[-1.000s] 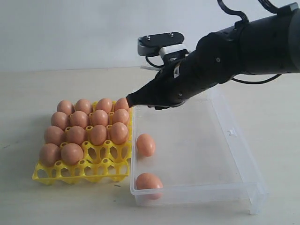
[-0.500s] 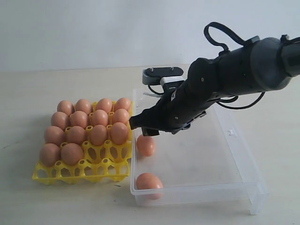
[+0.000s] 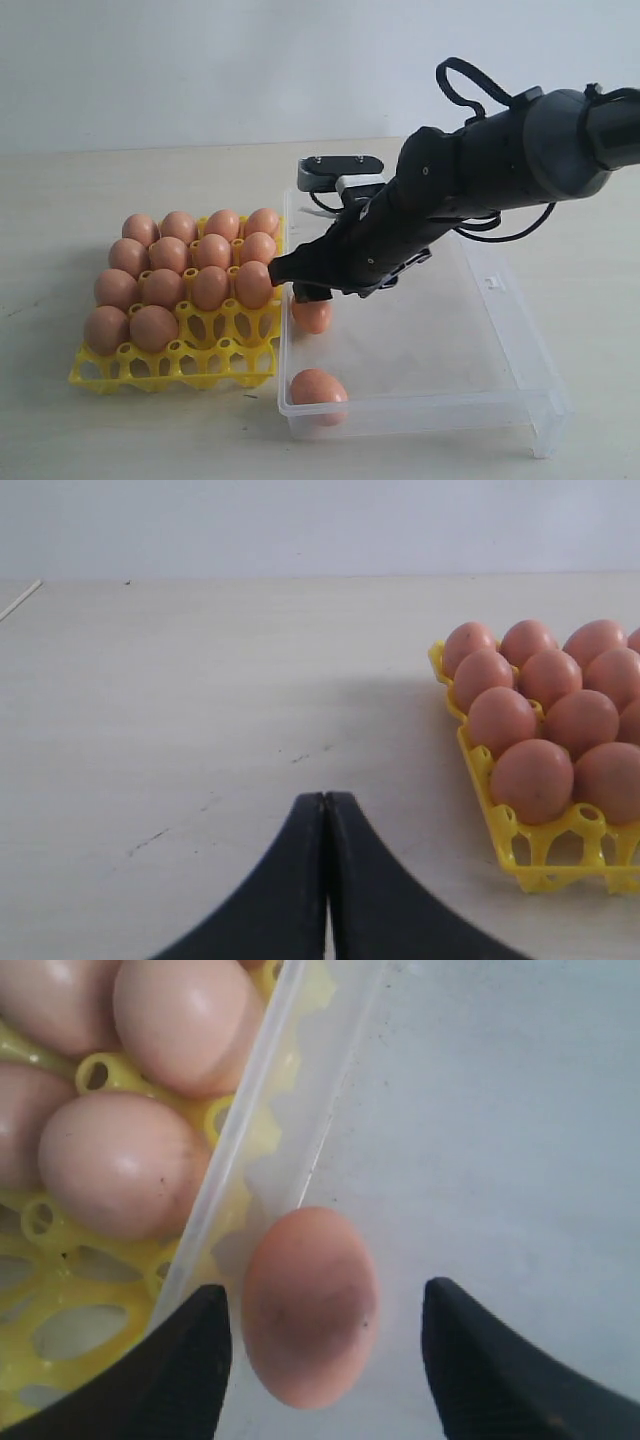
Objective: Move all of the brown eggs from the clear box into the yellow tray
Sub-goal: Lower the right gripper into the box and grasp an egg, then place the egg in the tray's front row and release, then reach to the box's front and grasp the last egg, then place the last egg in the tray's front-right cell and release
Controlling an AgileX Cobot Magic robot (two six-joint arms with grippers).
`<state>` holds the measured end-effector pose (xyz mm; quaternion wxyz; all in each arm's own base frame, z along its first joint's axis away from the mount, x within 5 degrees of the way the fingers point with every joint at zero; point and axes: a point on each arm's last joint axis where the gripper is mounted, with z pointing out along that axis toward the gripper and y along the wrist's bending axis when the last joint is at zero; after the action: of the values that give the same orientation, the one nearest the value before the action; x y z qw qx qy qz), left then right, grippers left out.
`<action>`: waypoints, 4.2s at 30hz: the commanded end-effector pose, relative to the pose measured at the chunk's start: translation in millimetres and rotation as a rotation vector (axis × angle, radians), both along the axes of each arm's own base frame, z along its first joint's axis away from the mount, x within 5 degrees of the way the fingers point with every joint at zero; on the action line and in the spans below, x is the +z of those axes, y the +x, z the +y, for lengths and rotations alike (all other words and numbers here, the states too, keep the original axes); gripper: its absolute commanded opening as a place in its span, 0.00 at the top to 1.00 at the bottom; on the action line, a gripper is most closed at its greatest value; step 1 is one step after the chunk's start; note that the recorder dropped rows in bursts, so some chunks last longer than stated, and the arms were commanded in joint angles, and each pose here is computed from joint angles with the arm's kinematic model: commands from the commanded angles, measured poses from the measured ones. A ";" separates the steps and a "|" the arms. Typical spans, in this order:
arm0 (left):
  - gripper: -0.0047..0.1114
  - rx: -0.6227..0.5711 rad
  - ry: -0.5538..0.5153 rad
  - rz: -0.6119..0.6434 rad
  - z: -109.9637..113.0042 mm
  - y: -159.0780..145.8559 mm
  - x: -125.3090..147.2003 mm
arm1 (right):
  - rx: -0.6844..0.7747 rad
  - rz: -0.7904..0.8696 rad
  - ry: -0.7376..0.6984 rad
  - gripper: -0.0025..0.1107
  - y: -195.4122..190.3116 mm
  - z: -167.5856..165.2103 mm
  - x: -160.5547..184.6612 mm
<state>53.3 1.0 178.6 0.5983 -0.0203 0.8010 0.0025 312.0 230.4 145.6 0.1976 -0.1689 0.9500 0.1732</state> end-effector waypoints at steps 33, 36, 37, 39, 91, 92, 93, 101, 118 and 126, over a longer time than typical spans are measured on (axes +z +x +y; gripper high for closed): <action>0.96 -0.008 -0.006 -0.022 -0.6 -0.1 2.7 | 0.261 -0.594 0.381 0.98 -60.9 44.8 30.4; 0.96 -0.008 -0.006 -0.022 -0.6 -0.1 2.7 | 0.303 -0.576 0.439 0.98 -62.5 51.9 16.7; 0.96 -0.008 -0.006 -0.022 -0.6 -0.1 2.7 | 0.309 -0.571 0.439 0.98 -62.3 53.0 11.2; 0.96 -0.008 -0.006 -0.022 -0.6 -0.1 2.7 | 0.311 -0.547 0.424 0.98 -61.7 53.8 -0.4; 0.96 -0.008 -0.006 -0.022 -0.6 -0.1 2.7 | 0.204 0.083 -0.092 0.49 -62.0 -19.3 42.7; 0.96 -0.008 -0.006 -0.022 -0.6 -0.1 2.7 | 0.237 0.095 -0.074 0.49 -62.1 -15.7 39.3; 0.96 -0.008 -0.006 -0.022 -0.6 -0.1 2.7 | 0.257 0.123 -0.050 0.49 -63.5 -12.3 35.9; 0.96 -0.008 -0.006 -0.022 -0.6 -0.1 2.7 | 0.342 0.183 -0.032 0.49 -60.3 -1.9 12.4; 0.96 -0.008 -0.006 -0.022 -0.6 -0.1 2.7 | 0.416 0.219 -0.063 0.78 -40.5 14.8 -16.4; 0.96 -0.008 -0.006 -0.022 -0.6 -0.1 2.7 | 0.414 -0.012 -0.065 0.98 -38.3 6.2 36.6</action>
<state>53.3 1.0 178.6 0.5983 -0.0203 0.8010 0.0025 269.4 241.2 156.5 0.0860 -0.3678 0.9068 0.1871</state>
